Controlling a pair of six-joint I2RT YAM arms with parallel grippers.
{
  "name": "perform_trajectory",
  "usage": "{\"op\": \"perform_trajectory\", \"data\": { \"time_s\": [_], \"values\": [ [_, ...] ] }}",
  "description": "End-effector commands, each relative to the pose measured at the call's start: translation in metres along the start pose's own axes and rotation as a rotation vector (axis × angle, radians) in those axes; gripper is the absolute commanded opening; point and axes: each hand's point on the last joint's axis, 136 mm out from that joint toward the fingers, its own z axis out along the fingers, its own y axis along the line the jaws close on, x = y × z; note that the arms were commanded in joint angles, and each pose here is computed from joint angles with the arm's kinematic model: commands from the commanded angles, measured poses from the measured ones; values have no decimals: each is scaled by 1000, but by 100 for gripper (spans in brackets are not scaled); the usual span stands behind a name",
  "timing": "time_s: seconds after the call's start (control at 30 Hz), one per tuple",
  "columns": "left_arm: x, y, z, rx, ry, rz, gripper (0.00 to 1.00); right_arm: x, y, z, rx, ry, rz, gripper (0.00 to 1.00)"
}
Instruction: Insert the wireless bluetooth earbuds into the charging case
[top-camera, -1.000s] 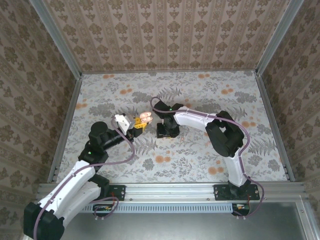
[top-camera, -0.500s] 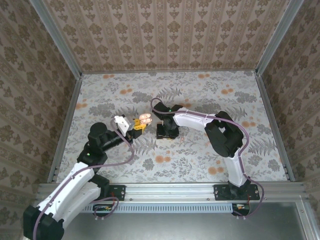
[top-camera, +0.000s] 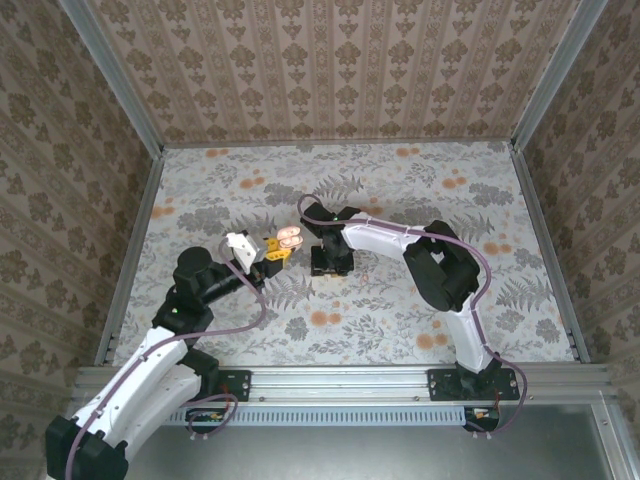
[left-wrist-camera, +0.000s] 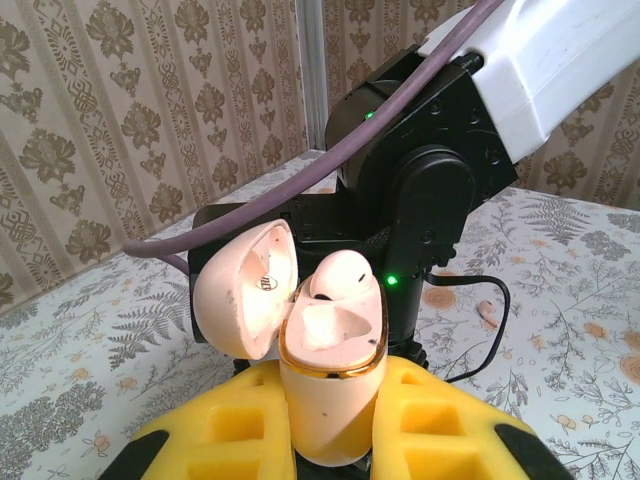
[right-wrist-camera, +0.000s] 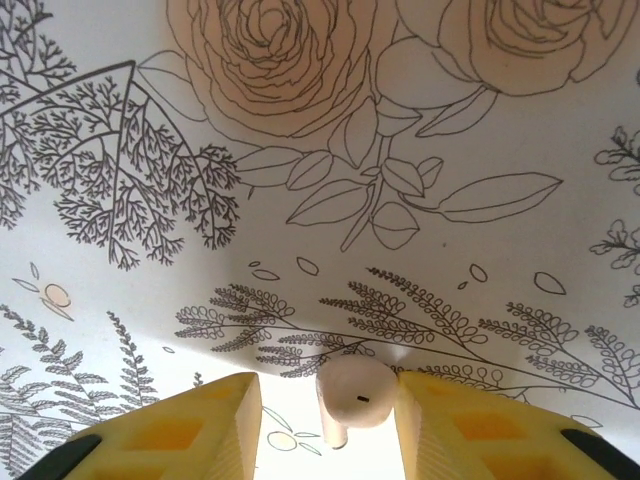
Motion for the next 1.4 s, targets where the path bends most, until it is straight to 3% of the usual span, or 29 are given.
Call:
{"op": "perform_trajectory", "data": {
  "time_s": [0.0,0.53,0.97,1.37],
  "values": [
    [2,0,-3,-4,5,18,0,-7,0,8,30,-14,-17,39],
    [1,-1,-1,13,16,9,0,-9,-2,17,56,-7,-37,32],
    [-3,-4,-4,17,-7,40,0,-7,-14,8,77,-56,-39,22],
    [-2,-5,-2,29,-13,30,0,-11,-13,-10,81,-108,-39,19]
  ]
}}
